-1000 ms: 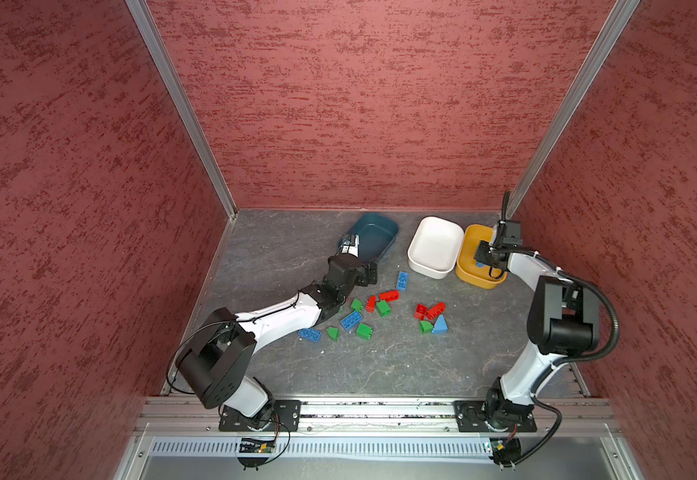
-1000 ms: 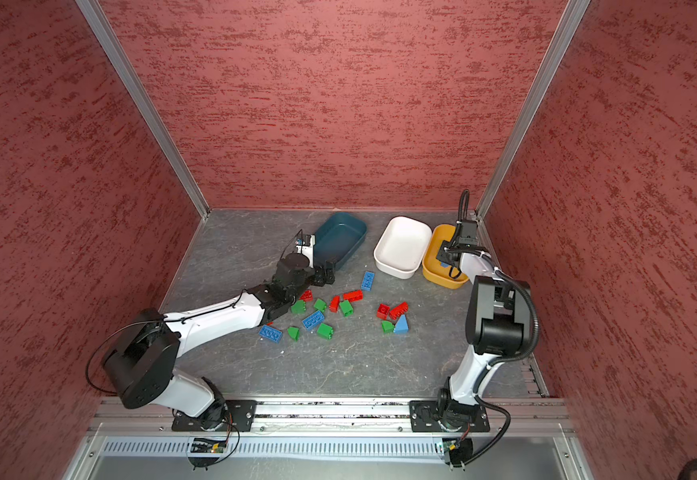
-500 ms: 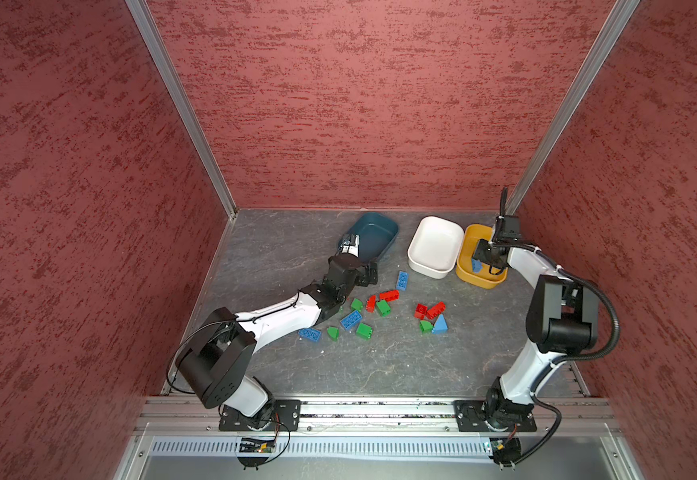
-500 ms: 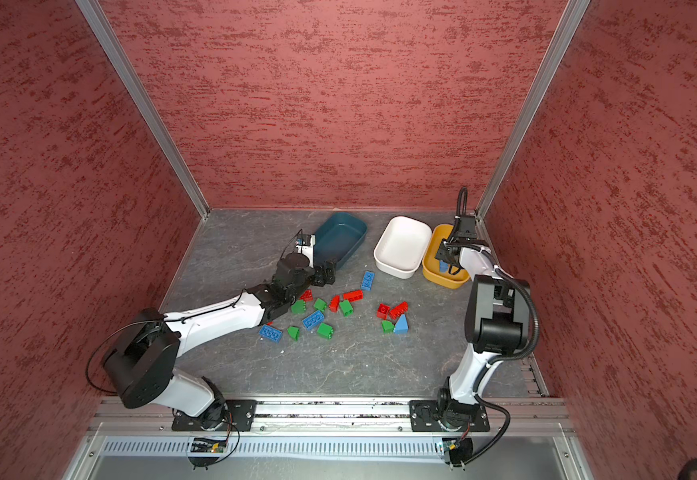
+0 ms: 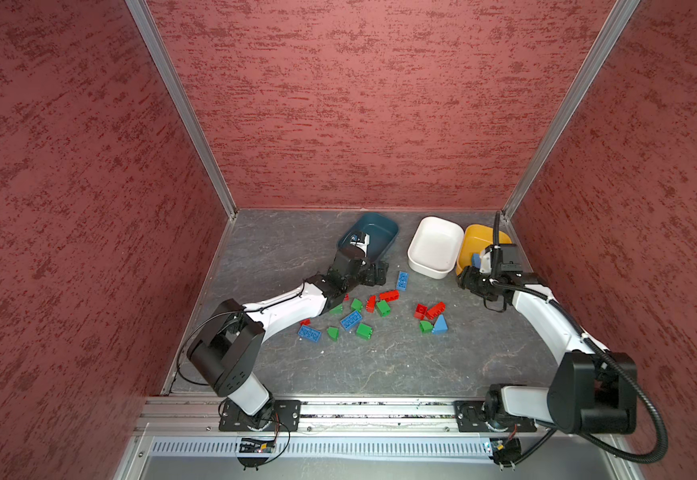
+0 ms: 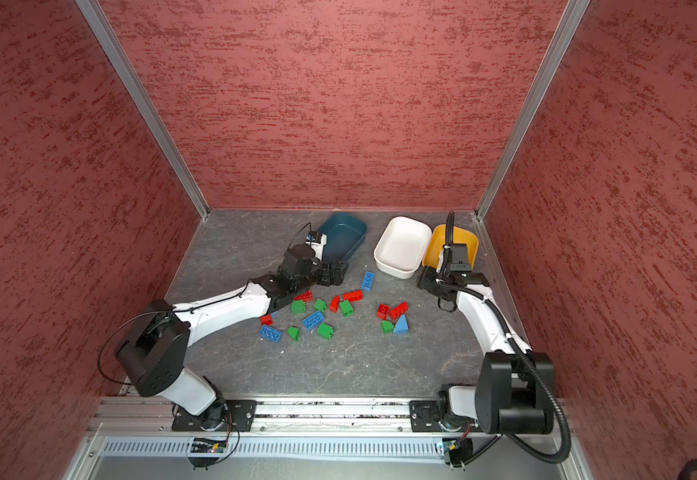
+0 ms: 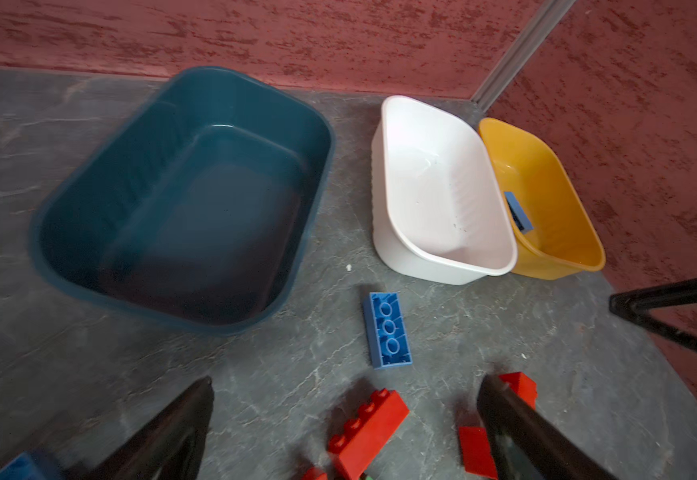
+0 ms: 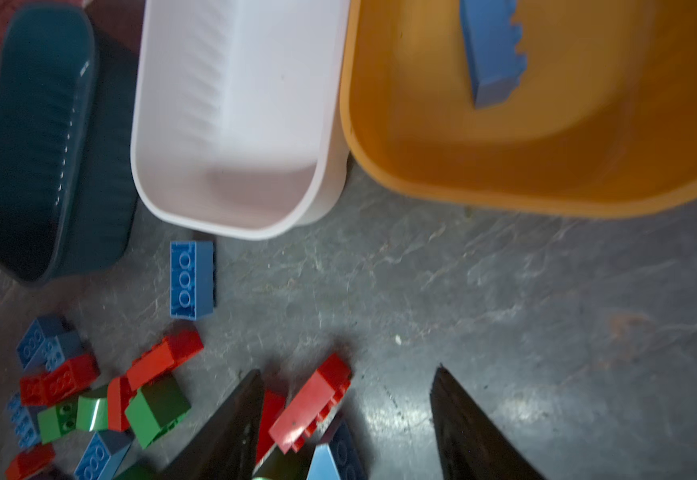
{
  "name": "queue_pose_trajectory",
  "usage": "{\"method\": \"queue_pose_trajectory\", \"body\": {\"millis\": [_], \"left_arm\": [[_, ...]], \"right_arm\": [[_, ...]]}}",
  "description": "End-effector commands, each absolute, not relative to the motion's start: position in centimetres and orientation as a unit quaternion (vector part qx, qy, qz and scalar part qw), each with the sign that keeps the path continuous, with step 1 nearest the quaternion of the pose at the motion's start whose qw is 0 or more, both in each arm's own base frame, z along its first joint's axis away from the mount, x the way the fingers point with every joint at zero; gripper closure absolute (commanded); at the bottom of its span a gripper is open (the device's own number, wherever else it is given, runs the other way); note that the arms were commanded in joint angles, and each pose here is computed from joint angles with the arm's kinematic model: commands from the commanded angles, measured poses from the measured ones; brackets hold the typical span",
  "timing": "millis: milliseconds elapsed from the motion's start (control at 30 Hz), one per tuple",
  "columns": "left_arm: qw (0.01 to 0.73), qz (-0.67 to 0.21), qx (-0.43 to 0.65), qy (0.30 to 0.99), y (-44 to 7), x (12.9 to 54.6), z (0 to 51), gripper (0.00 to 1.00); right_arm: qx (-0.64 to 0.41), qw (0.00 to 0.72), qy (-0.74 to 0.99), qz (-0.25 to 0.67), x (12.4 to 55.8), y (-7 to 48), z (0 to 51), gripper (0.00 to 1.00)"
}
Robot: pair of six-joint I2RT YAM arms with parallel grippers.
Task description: Sort the legos into containers by color
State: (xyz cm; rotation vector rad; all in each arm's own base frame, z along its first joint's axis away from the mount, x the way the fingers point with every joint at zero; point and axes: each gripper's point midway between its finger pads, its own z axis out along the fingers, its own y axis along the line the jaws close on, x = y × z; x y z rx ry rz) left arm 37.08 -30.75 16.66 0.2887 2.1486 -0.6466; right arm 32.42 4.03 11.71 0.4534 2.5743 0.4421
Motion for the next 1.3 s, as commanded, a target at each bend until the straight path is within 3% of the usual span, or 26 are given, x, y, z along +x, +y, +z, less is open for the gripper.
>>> {"method": "queue_pose_trajectory", "body": {"millis": [0, 200, 633, 1067, 1267], "left_arm": [[0.349, -0.292, 0.199, 0.868, -33.6, 33.5, 14.9, 0.01], [0.323, -0.290, 0.234, 0.870, -35.4, 31.3, 14.1, 0.01], [0.337, -0.277, 0.218, 0.873, -35.9, 31.8, 13.9, 0.01], [0.335, -0.270, 0.206, 0.879, -35.6, 32.0, 13.5, 0.01], [0.333, -0.268, 0.199, 0.882, -35.4, 32.0, 13.2, 0.01]], "right_arm": [[0.161, 0.158, 0.954, 0.196, 27.8, 7.1, 9.5, 0.36], [0.150, 0.101, 0.965, 0.191, 23.9, 9.1, 6.8, 0.37], [0.101, 0.082, 0.980, 0.152, 23.7, 10.6, 4.4, 0.42], [0.041, 0.098, 0.993, 0.055, 24.4, 11.2, 3.0, 0.46], [0.073, 0.143, 0.987, 0.010, 24.9, 9.1, 4.7, 0.41]]}}
